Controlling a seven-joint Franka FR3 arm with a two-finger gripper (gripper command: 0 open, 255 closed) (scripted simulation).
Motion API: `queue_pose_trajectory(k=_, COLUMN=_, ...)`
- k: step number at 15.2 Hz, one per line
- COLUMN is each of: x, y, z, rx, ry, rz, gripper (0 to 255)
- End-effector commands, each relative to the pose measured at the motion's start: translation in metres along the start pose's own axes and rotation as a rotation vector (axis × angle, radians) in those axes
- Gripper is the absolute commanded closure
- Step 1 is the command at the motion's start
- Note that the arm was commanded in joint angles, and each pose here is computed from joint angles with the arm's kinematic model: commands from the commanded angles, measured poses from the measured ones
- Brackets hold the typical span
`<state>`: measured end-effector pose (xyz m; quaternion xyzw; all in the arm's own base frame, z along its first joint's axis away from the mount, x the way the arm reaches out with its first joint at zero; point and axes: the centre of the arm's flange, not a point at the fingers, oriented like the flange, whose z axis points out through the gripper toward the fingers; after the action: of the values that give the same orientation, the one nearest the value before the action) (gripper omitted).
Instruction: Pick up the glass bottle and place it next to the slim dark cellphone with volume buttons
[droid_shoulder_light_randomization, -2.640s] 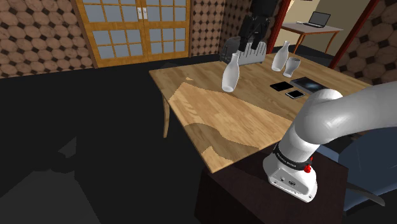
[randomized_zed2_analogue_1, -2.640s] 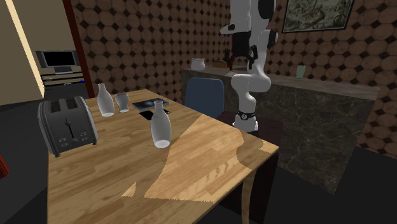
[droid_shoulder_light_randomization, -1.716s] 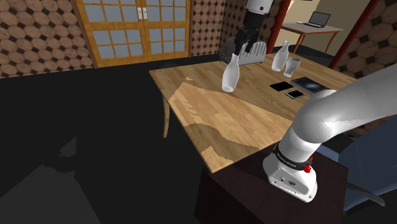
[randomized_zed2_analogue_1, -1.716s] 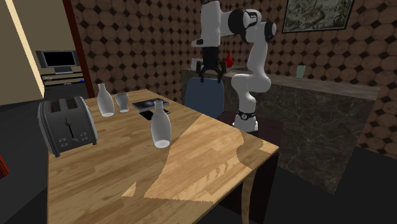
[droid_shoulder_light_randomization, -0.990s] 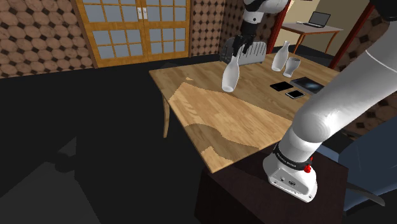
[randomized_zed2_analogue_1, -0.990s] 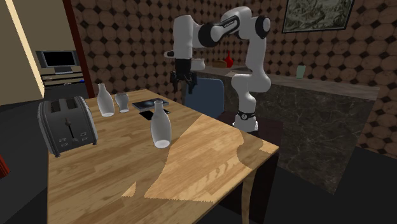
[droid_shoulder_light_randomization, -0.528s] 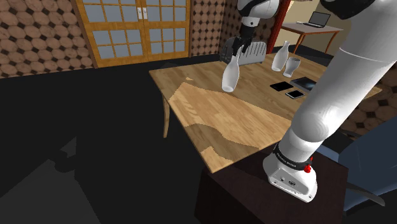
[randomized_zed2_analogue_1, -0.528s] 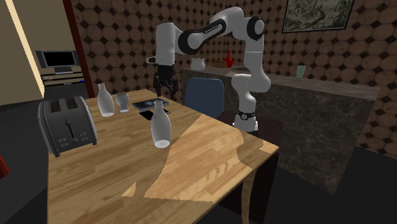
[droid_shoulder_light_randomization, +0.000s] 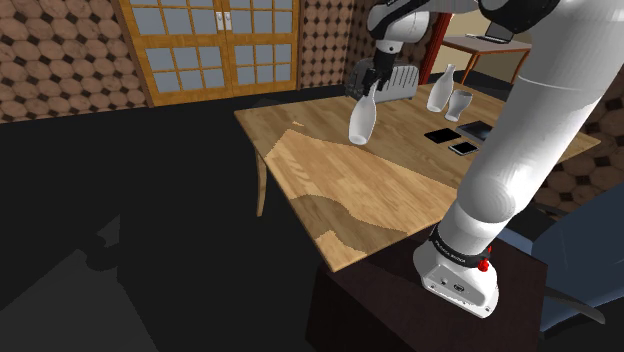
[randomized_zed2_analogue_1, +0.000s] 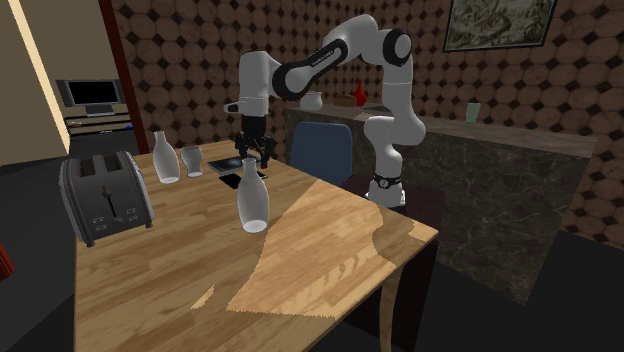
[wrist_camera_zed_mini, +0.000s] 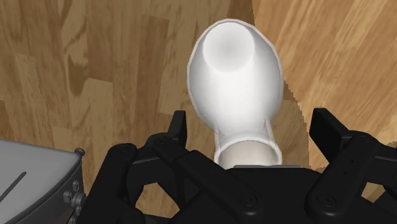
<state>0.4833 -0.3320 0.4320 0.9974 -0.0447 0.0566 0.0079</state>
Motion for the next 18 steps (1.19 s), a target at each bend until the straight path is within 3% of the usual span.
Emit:
queue_pose_trajectory(k=1, x=0.0004, y=0.0007, z=0.0079, rx=0.0, ry=0.001, rz=0.0, gripper=0)
queue_pose_trajectory(k=8, x=0.0004, y=0.0007, z=0.0078, rx=0.0, ry=0.0, rz=0.0, gripper=0)
queue_pose_trajectory(k=9, x=0.0004, y=0.0007, z=0.0078, rx=0.0, ry=0.0, rz=0.0, gripper=255)
queue_pose_trajectory(k=18, x=0.0004, y=0.0007, z=0.0079, rx=0.0, ry=0.001, rz=0.0, gripper=255)
